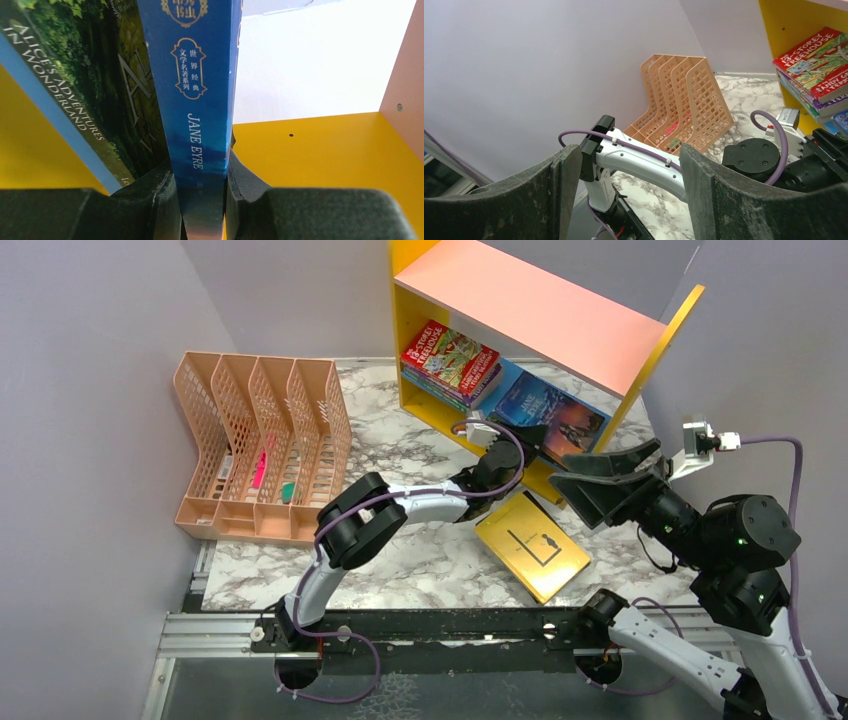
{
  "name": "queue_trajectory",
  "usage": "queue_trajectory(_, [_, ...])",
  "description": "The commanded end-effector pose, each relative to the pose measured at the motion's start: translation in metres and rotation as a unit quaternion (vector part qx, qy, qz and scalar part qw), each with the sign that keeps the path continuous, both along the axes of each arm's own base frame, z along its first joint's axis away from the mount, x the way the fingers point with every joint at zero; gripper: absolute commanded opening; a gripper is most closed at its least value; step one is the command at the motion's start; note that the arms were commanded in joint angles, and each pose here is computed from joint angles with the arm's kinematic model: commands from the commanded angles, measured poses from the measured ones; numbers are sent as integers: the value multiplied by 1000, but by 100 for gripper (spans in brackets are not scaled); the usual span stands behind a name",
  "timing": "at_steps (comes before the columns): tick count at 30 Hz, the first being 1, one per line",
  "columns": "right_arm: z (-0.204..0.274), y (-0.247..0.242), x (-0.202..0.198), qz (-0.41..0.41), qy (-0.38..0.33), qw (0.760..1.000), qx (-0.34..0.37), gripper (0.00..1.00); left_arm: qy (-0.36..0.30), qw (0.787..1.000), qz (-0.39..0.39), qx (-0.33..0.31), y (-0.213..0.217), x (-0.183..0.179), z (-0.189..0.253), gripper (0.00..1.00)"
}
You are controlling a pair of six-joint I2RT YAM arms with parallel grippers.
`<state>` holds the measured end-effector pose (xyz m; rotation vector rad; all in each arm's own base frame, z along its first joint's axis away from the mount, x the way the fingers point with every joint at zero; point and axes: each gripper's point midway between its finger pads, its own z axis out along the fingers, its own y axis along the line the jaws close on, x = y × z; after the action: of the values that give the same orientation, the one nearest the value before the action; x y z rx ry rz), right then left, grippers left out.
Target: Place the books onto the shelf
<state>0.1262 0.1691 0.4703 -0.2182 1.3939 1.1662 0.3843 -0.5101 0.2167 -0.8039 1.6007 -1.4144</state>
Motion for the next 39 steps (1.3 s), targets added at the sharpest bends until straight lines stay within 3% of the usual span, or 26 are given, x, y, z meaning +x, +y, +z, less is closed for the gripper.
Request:
queue_trajectory(1, [-6,-4,1,-12,10,1000,-1,76,-49,993,56,-91,27,4,77,2])
queue_trajectory(7, [-8,-4,3,-14,13,1000,-3,76,-54,993,64,-87,29,6,79,3])
queue_trajectory(10, [-9,-5,3,-15,14,1000,-4,76,-53,993,62,-84,29,6,77,14])
queue_trajectory(14, [-11,-5,4,-17,16,1000,-4,76,-50,994,56,-77,28,4,71,39])
queue_trajectory(18, [-13,-6,4,-20,19,1000,-5,76,-38,996,47,-58,27,1,66,51])
queue_trajectory(25, [-16,-8,5,-27,23,999,-5,76,17,1000,10,22,24,-11,48,74])
queue_trajectory(31, [-21,-13,6,-38,27,999,-6,76,77,989,-36,117,31,-24,28,94])
queue_trajectory(35, [-26,-14,9,-46,33,998,-12,76,80,983,-88,142,40,-35,21,99])
queue_trajectory(39, [-37,-14,14,-56,48,997,-27,76,27,975,-121,186,55,-43,29,99])
